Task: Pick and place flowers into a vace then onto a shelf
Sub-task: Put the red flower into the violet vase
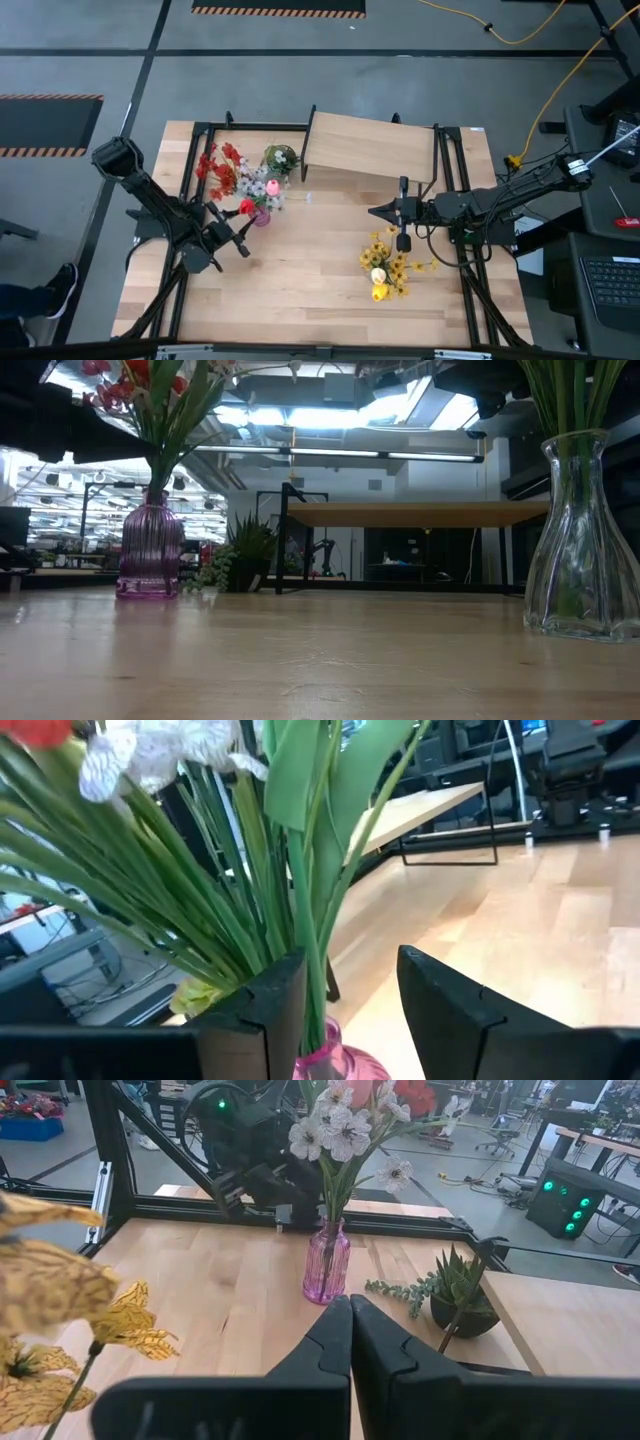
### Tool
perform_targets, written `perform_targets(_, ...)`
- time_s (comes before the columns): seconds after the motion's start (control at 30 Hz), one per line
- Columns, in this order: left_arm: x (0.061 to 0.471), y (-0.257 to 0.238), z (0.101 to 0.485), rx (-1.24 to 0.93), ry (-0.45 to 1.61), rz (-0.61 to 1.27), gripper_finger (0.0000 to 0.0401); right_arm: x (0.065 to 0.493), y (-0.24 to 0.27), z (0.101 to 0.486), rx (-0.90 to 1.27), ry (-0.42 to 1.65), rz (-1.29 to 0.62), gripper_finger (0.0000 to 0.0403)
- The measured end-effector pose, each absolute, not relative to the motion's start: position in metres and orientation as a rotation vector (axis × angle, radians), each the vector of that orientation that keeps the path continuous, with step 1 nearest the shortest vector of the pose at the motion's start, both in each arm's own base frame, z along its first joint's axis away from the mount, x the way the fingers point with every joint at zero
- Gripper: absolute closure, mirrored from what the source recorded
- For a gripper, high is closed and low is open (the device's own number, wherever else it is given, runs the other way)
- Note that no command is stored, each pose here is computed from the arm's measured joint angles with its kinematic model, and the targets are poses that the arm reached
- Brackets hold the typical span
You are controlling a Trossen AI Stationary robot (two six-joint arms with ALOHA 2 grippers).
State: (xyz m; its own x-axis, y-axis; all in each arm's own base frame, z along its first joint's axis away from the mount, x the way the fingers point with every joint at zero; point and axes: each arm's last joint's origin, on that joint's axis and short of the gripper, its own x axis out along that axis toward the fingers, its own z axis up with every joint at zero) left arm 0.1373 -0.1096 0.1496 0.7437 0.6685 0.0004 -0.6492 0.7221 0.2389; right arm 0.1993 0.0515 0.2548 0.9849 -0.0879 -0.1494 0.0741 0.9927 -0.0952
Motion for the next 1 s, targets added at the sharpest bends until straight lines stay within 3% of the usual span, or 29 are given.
perform_targets(0.53,0.151,-0.099,0.165,0.259,0.114,0.826,0.0250,0.199,0.051,0.255,-0.089,0.154,-0.081,0.0402)
perform_targets(1.0,0.152,-0.099,0.175,0.255,0.113,0.829,0.0297,0.199,0.051,0.254,-0.092,0.160,-0.081,0.0402)
